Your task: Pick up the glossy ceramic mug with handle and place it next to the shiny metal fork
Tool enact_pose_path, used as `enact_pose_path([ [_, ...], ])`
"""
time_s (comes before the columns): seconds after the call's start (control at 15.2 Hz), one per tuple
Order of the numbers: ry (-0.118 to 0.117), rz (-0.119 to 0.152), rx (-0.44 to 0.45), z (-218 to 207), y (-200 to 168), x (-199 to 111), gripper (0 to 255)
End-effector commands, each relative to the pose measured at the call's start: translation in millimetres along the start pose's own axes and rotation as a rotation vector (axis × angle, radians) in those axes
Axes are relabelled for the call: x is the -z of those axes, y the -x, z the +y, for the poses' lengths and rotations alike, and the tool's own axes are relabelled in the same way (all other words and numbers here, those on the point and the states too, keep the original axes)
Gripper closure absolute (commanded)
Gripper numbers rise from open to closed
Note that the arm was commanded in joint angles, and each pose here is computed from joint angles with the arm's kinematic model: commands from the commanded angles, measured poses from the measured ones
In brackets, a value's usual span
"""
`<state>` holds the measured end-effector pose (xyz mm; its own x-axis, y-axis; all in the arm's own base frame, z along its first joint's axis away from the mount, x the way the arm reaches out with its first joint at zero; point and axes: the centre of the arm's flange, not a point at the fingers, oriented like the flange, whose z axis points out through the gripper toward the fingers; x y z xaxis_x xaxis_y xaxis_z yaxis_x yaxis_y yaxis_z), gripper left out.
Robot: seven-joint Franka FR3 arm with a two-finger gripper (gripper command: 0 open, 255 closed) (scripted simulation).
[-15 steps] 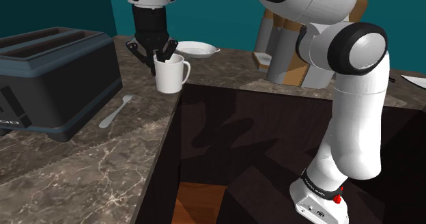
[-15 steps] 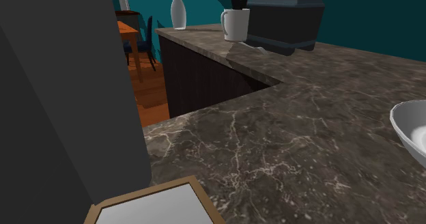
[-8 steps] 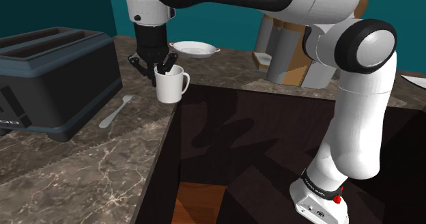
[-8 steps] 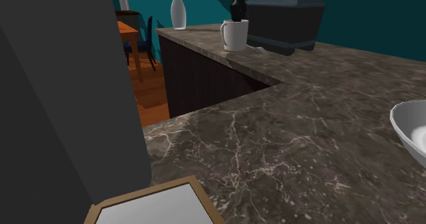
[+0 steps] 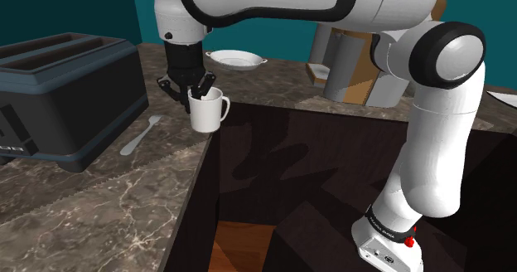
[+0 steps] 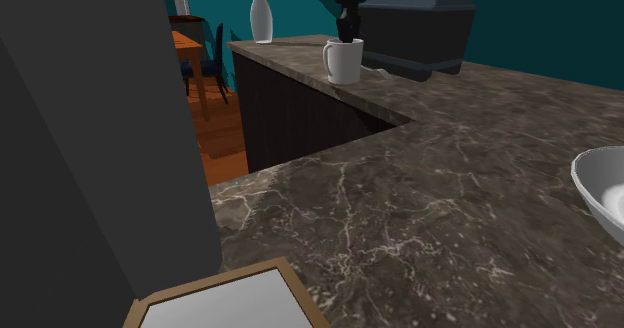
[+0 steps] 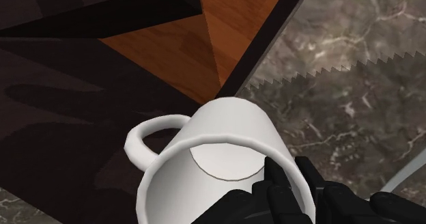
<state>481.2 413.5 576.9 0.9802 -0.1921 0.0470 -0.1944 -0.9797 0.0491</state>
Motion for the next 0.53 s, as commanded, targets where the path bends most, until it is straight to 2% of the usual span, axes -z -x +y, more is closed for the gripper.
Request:
enact_pose_path([
  [0.0,0.0,0.0,0.0,0.1,0.1,0.0,255],
  [0.13,0.0,0.0,0.0,0.1,0.1,0.0,255],
  [0.2,0.0,0.0,0.0,0.1,0.1,0.0,0],
  [0.46,0.0,0.0,0.0,0.1,0.1,0.0,0],
])
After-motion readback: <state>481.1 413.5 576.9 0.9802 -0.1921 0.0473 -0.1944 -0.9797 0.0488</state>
